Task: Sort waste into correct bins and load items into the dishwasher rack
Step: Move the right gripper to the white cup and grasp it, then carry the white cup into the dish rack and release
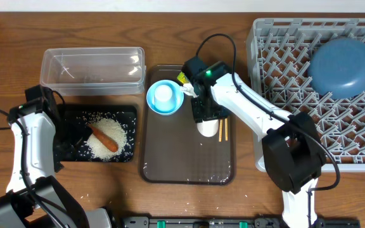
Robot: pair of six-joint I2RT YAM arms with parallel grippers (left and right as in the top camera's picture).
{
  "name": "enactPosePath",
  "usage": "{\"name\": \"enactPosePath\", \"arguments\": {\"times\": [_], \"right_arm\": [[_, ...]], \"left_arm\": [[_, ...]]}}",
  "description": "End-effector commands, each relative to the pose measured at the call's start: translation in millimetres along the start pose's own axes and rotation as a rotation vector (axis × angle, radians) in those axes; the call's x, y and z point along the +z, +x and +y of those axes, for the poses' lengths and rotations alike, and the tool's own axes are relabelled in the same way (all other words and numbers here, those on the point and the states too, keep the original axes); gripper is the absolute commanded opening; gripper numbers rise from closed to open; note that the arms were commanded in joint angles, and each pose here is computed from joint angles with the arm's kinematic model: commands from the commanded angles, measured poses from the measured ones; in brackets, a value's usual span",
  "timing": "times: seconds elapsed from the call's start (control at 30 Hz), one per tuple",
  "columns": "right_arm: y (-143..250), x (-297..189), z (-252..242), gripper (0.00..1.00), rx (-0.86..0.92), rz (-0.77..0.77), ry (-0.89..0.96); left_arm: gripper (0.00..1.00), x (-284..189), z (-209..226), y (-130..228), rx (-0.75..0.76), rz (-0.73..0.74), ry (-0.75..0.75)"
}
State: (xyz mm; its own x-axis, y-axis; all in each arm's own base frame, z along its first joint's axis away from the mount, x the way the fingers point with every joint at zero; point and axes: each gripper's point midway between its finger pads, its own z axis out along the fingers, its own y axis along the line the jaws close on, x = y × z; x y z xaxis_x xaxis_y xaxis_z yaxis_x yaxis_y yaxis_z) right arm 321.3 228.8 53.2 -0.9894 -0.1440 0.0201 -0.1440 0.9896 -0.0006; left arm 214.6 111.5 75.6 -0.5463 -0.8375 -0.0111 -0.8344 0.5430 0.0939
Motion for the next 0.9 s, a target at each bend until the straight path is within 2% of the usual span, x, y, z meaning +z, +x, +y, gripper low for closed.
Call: {"name": "enactPosePath", "arguments": {"times": [0.0, 0.2, 0.43, 0.57, 0.7, 0.87], "right_arm": [[-23, -48, -5, 0.42, -0.002, -0.110, -0.047], [-45, -145, -38, 0.44, 0.021, -0.305, -0.109], [-51, -237, -149, 0.46, 0.277, -0.536, -0.115], [-41, -252, -233, 0.49, 0.478, -0.584, -0.067], [-19, -246, -320, 0.49, 0.690, -0.576, -0.002], [7, -232, -400, 0.50, 0.893, -0.557, 0.050]], "left_arm": [[0.99, 1, 3, -1, -0.010, 0.000, -0.010], [0.99, 1, 3, -1, -0.010, 0.000, -0.010], [0.99, 1, 3, -1, -0.010, 0.000, -0.010], [0.99, 1, 3, -1, -0.010, 0.000, -0.010], [0.99, 1, 3, -1, -0.010, 0.000, -0.010], [0.99, 1, 3, -1, -0.010, 0.000, -0.010]]}}
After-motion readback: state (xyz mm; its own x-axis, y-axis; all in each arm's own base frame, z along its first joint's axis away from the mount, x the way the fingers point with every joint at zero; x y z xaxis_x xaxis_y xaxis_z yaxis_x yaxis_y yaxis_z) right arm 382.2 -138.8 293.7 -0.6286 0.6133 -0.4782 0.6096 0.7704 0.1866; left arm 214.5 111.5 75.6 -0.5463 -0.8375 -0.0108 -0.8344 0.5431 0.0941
